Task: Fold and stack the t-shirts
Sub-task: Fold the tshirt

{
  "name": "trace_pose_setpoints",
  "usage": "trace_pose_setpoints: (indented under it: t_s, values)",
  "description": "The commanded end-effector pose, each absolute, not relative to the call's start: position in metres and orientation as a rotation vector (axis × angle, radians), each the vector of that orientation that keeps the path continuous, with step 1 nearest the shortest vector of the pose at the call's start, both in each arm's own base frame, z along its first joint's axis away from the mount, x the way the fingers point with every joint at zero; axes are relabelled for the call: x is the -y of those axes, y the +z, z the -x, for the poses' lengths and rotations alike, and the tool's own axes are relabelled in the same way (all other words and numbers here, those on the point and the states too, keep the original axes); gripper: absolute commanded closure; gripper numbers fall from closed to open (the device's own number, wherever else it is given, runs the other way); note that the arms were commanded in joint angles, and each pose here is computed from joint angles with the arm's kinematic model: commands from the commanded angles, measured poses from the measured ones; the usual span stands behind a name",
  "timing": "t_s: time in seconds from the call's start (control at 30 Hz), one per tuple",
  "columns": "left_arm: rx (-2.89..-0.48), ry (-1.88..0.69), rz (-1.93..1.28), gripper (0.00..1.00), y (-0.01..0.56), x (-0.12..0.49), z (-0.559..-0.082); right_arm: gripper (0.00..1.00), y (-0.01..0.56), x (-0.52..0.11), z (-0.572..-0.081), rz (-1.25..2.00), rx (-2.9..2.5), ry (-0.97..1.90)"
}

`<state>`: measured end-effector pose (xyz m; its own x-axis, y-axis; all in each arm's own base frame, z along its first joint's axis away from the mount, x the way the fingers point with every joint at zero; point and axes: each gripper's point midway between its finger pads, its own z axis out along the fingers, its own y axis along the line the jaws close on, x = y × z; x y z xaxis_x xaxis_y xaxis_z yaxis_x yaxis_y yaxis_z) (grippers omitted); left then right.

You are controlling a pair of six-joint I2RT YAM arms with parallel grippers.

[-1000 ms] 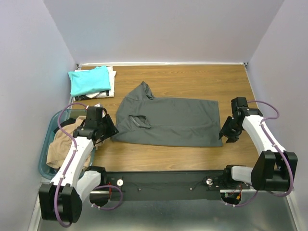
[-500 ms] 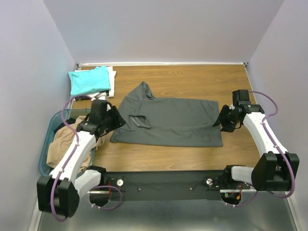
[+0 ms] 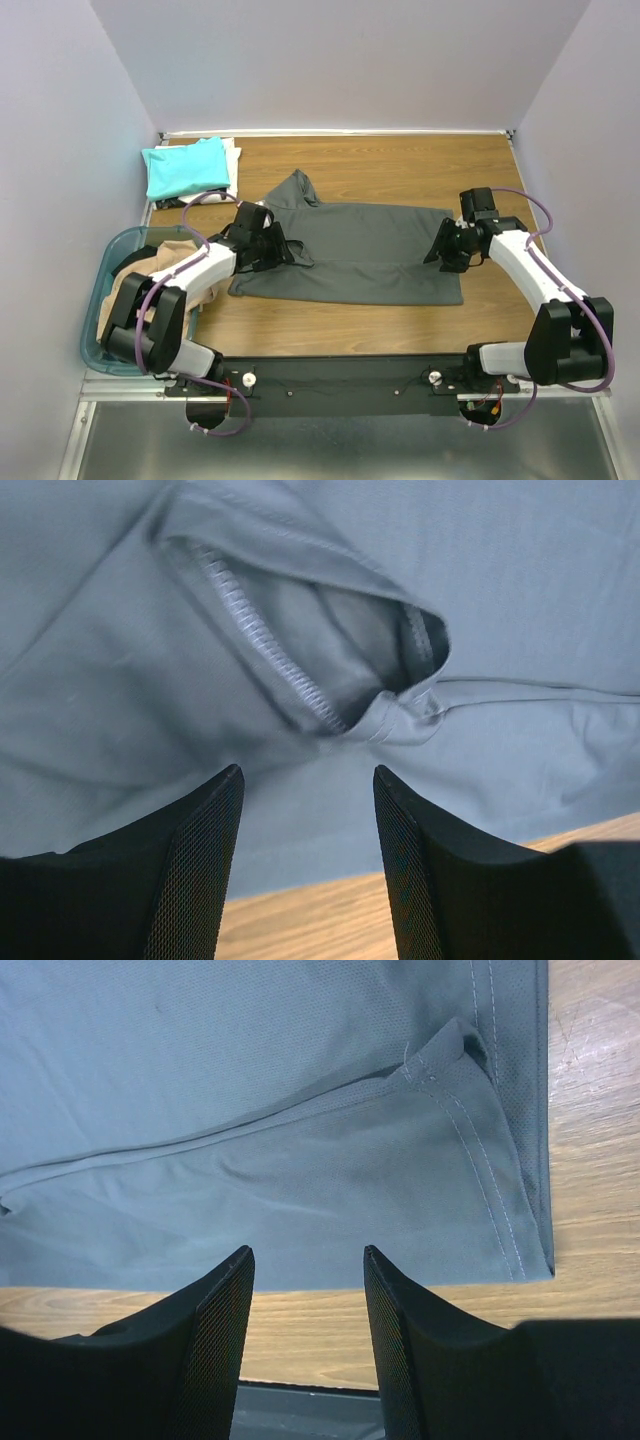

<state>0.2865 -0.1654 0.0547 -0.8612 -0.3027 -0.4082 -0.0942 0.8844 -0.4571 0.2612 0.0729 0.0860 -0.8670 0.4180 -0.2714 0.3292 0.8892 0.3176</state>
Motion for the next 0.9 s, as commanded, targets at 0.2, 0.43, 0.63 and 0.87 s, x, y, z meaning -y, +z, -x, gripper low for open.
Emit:
trace_pose_setpoints:
  t_s: [0.2, 0.43, 0.63, 0.87]
  values:
    - [-2.537, -0.682, 0.176, 0.37, 0.057, 0.204, -0.317, 0.45, 0.079, -0.075, -0.257, -0.568, -2.715, 0.382]
    - [-2.558, -0.682, 0.149, 0.37, 0.050, 0.213, -0.317, 0.45, 0.075, -0.075, -0.255, -0.571, -2.727, 0.383]
    - [-2.552, -0.729, 0.090, 0.37, 0.055, 0.234, -0.322, 0.45, 0.072, -0.075, -0.253, -0.565, -2.737, 0.378]
    - [-2.541, -0.777, 0.012, 0.37, 0.062, 0.264, -0.324, 0.44, 0.070, -0.074, -0.250, -0.569, -2.741, 0.374]
